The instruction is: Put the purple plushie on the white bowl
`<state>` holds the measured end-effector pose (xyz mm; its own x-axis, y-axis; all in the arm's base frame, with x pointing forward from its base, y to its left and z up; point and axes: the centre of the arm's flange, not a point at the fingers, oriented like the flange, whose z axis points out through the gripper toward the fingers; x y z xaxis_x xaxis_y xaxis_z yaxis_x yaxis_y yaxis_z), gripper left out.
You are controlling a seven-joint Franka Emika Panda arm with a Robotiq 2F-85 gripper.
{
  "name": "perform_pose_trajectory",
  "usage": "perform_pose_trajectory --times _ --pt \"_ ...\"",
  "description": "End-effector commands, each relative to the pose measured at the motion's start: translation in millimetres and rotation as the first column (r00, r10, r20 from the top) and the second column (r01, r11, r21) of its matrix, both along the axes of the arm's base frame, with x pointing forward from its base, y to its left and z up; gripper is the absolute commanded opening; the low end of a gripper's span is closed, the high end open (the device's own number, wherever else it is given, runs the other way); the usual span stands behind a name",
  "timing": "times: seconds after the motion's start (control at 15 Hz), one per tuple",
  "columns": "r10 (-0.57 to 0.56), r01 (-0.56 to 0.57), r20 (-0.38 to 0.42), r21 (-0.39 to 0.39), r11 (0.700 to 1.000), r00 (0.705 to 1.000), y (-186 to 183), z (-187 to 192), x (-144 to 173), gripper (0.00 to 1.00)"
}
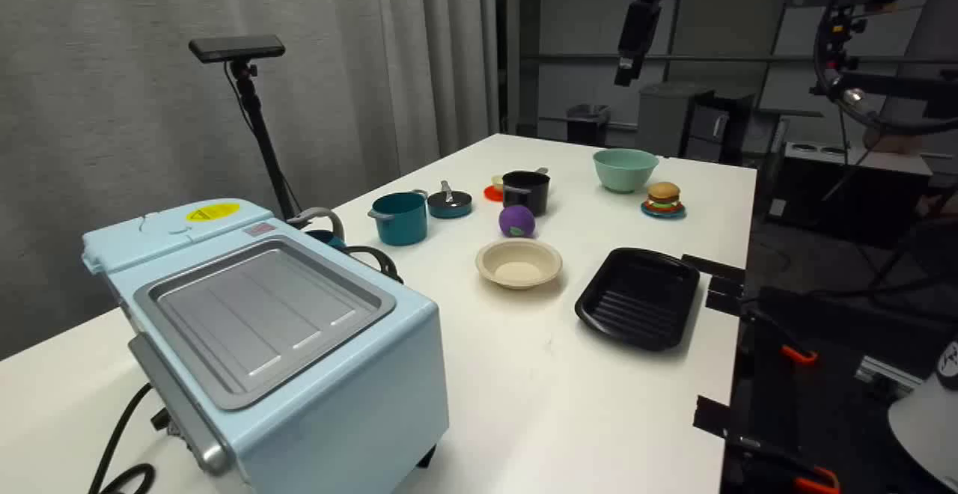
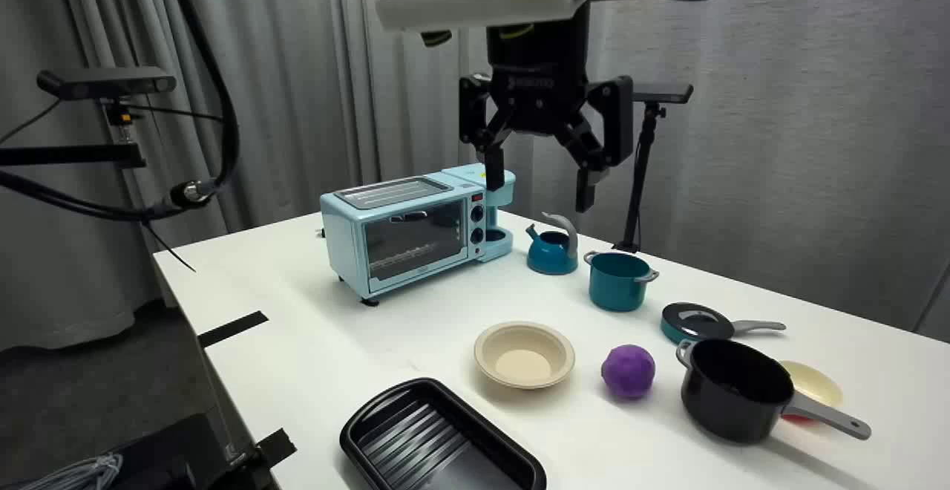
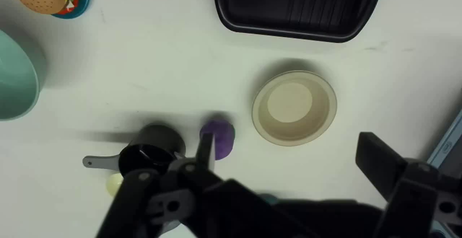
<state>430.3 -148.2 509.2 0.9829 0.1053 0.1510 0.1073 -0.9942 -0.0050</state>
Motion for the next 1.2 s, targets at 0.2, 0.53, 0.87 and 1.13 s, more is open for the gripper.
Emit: perform_pose_trajectory --times 0.2,0.53,0.87,1.13 --pt "0.0 0.0 0.0 0.0 1.0 1.0 0.0 -0.2 0.1 1.0" --pt "-0.01 0.01 -0.008 -0.004 1.0 1.0 -1.7 -0.3 1.7 1.0" --pt "-0.04 0.04 -0.051 -0.012 0.999 0.998 -22.2 -28.1 28.3 1.0" --pt "-0.039 0.039 -0.069 -0.004 0.999 0.997 -23.3 -105.6 81.4 1.0"
